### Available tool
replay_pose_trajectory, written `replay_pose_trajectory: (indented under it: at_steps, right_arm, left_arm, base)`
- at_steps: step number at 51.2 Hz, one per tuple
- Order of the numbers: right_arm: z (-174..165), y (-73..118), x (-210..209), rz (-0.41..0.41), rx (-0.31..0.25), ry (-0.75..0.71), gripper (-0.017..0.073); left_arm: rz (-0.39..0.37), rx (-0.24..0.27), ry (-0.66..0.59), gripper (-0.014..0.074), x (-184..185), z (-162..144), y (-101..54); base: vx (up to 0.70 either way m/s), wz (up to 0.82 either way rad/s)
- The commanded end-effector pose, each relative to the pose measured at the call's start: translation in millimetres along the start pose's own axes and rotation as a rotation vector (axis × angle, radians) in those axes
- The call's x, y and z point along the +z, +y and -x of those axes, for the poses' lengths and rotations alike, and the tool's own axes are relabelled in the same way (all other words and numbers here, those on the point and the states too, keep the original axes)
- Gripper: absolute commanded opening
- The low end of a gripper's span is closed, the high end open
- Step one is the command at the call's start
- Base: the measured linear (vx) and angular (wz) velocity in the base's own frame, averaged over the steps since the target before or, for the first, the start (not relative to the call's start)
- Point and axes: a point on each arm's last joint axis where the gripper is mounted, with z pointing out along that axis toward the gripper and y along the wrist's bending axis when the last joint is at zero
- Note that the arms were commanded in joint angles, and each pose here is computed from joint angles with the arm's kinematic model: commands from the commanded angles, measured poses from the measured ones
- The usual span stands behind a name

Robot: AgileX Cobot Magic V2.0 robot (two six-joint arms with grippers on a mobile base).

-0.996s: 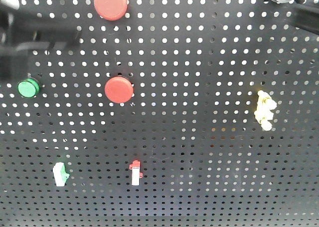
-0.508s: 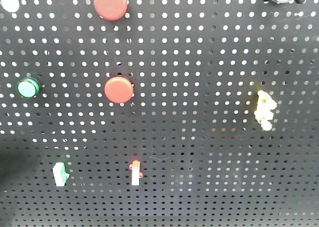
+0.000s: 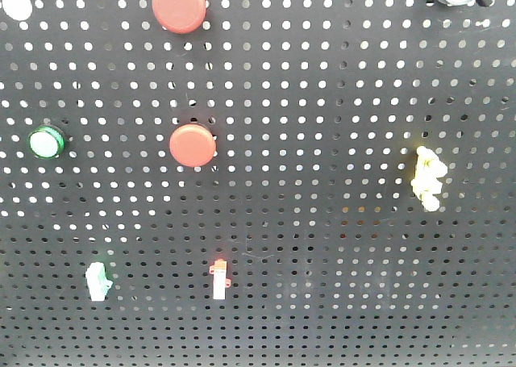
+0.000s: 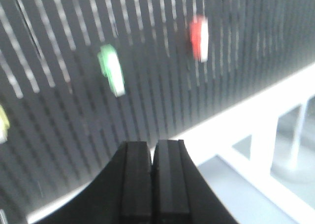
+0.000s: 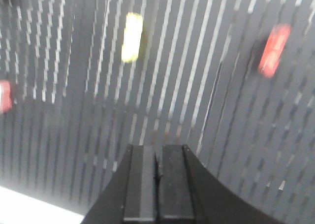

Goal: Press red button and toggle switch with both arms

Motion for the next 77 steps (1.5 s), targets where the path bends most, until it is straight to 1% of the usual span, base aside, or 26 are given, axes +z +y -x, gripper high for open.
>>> replay_pose_trajectory:
  at_steps: [1,7,23,24,26,28,31,32,36,40,45,47,51,52,54,60,77]
  right_arm:
    - [9.8,-4.2,0.3,-0.041,0.006,-0.055,-0.0003]
    - [9.6,-4.0,0.3,-0.038,0.006,-0.052,-0.0003]
    - [9.6,-4.0,0.3,-0.038,0.006,-0.052,-0.0003]
    - [9.6,-4.0,0.3,-0.038,0.006,-0.052,-0.0003]
    - [9.5,-4.0,0.3,-0.038,0.006,-0.051,-0.0003]
    - [9.5,-4.0,0.3,-0.038,0.006,-0.051,-0.0003]
    - [9.5,-4.0,0.3,-0.038,0.006,-0.051,-0.0003]
    - [9.6,-4.1,0.3,-0.039,0.006,-0.052,-0.0003]
    - [9.6,-4.1,0.3,-0.039,0.006,-0.052,-0.0003]
    - [9.6,-4.1,0.3,-0.039,0.006,-0.052,-0.0003]
    - [9.6,-4.1,0.3,-0.039,0.006,-0.052,-0.0003]
    - [9.6,-4.1,0.3,-0.039,0.006,-0.052,-0.0003]
    - [9.6,-4.0,0.3,-0.039,0.006,-0.052,-0.0003]
    - [9.5,-4.0,0.3,-0.038,0.006,-0.051,-0.0003]
    - [9.5,-4.0,0.3,-0.038,0.006,-0.051,-0.0003]
    - [9.6,-4.1,0.3,-0.039,0.006,-0.052,-0.0003]
    - [9.5,-4.0,0.3,-0.038,0.006,-0.052,-0.0003]
  left_arm:
    - [0.004,-0.018,-0.039,0.0001,-0.3,7.0,0.9]
    - [-0.007,-0.018,0.002,0.0001,-0.4,3.7,-0.1]
    - [-0.007,-0.018,0.010,0.0001,1.1,-0.4,-0.4]
    - [-0.001,-0.010,0.011,0.0001,1.7,-2.1,-0.1]
    - [0.029,0.027,-0.012,0.0001,2.0,-5.0,1.7]
    - [0.062,0.036,-0.044,0.0001,1.5,-8.9,3.3]
    - [0.131,0.017,-0.131,0.0001,-0.1,-19.1,5.7]
    - [0.166,0.007,-0.183,0.0001,-1.9,-21.8,7.0]
    - [0.261,-0.022,-0.277,0.0001,-1.8,-44.4,9.1]
    - [0.326,-0.053,-0.304,0.0001,-1.4,-63.1,10.0]
    - [0.382,-0.087,-0.302,0.0001,1.3,-87.0,9.7]
    - [0.397,-0.116,-0.297,0.0001,3.8,-95.3,10.0]
    - [0.404,-0.178,-0.287,0.0001,8.4,-106.5,10.6]
    - [0.400,-0.182,-0.264,0.0001,9.1,-108.6,10.2]
    - [0.398,-0.171,-0.240,0.0001,9.2,-109.2,9.9]
    - [0.388,-0.178,-0.216,0.0001,10.0,-111.3,9.2]
    - [0.388,-0.177,-0.215,0.0001,10.0,-111.3,9.2]
  base:
    - [0.00,0.00]
    - [0.00,0.00]
    - [0.00,0.00]
    - [0.00,0.00]
    - [0.00,0.00]
    - [0.00,0.00]
    - [0.00,0.01]
    - [0.00,0.00]
    - [0.00,0.00]
    - [0.00,0.00]
    - [0.00,0.00]
    - [0.00,0.00]
    - [0.00,0.00]
    - [0.00,0.00]
    - [0.00,0.00]
    - [0.00,0.00]
    - [0.00,0.00]
